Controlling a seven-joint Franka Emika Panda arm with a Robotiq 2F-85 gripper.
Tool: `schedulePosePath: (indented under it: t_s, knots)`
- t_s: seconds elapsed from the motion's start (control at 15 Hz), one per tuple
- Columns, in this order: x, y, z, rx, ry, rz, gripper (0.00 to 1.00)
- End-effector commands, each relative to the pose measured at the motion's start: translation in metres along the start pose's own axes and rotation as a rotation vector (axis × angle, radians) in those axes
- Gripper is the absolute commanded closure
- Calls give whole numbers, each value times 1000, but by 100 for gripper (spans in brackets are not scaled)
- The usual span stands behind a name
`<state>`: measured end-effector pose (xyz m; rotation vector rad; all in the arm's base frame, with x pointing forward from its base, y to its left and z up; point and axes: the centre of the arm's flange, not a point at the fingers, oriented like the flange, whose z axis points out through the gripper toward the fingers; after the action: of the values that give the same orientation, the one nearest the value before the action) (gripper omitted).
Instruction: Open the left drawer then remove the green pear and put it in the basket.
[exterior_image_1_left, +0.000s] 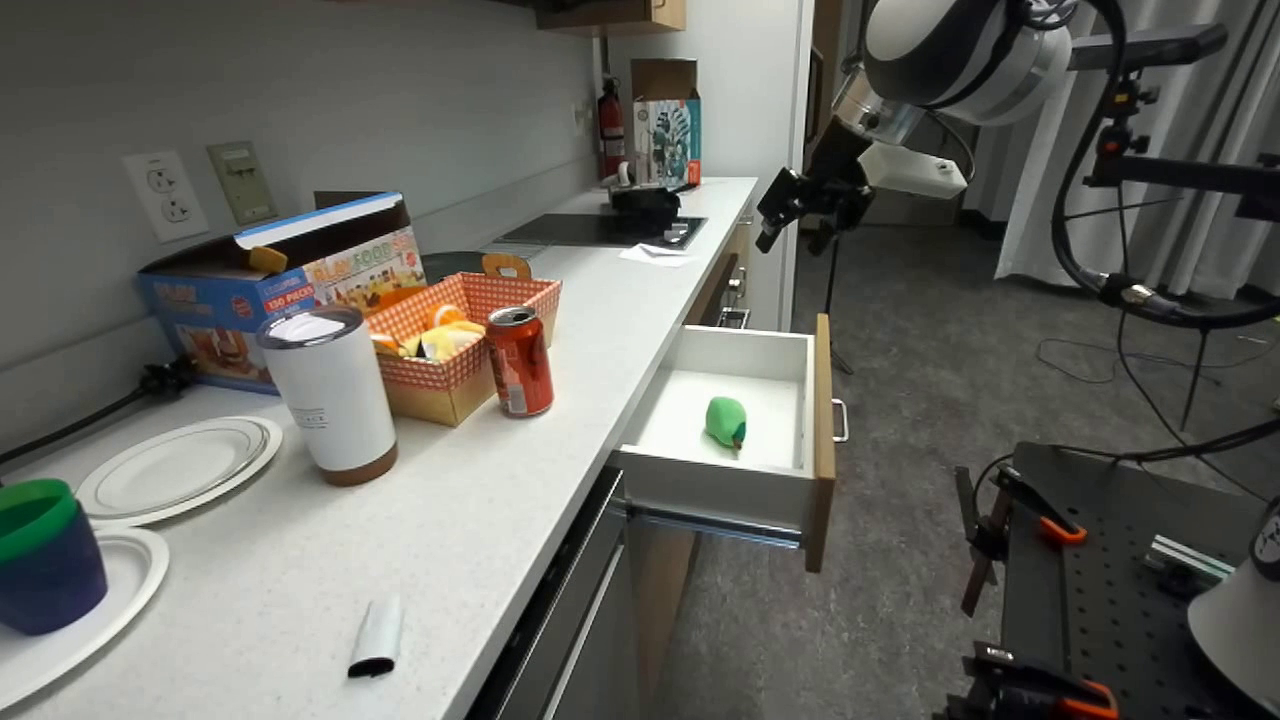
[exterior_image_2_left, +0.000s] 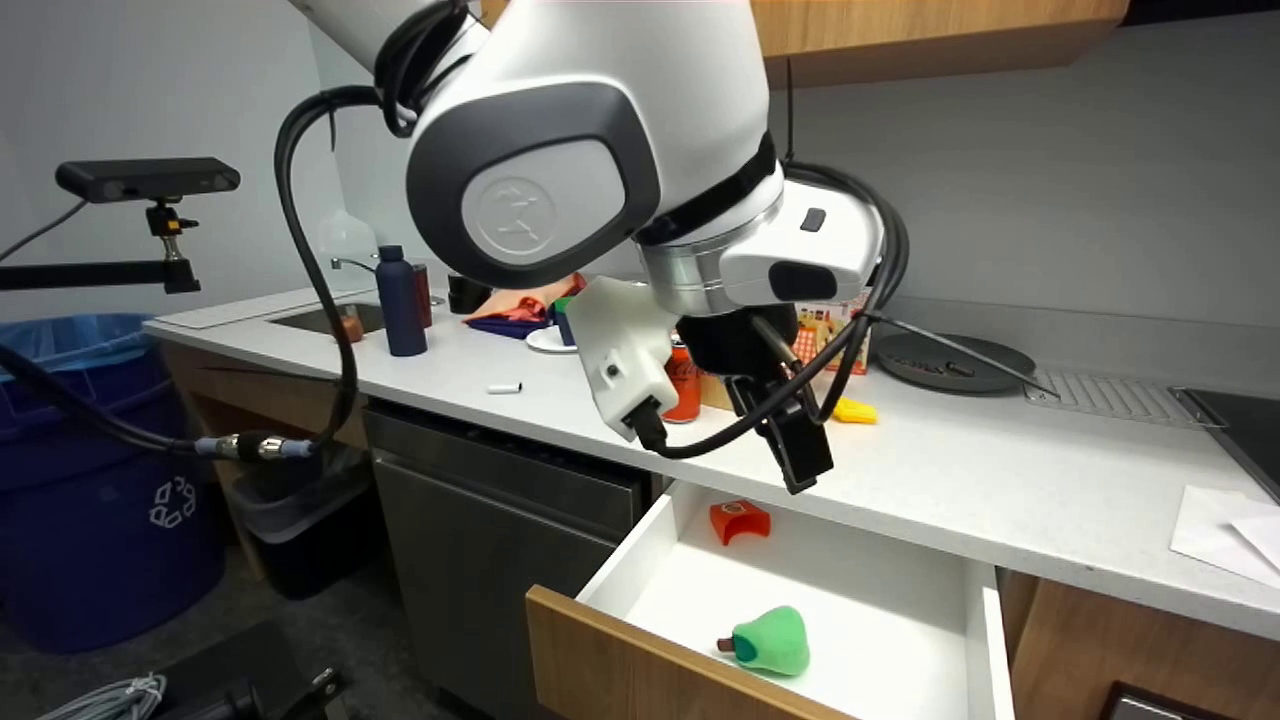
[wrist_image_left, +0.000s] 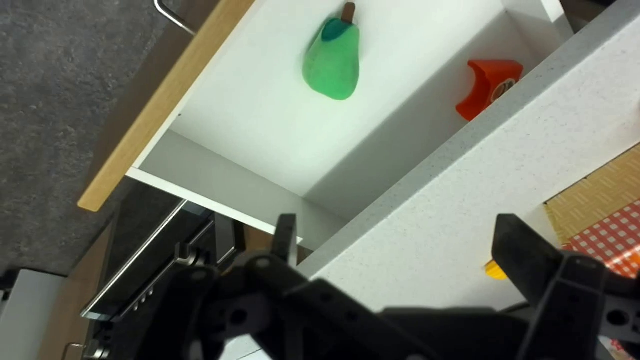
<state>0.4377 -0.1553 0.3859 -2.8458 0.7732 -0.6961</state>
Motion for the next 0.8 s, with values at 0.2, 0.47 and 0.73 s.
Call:
schedulePosePath:
  t_s: [0.2, 0.47, 0.73]
  knots:
    - [0, 1, 1, -1, -3, 2, 0]
    - [0, -10, 24, -11, -52, -59, 0]
    - [-12, -28, 60, -6, -144, -152, 0]
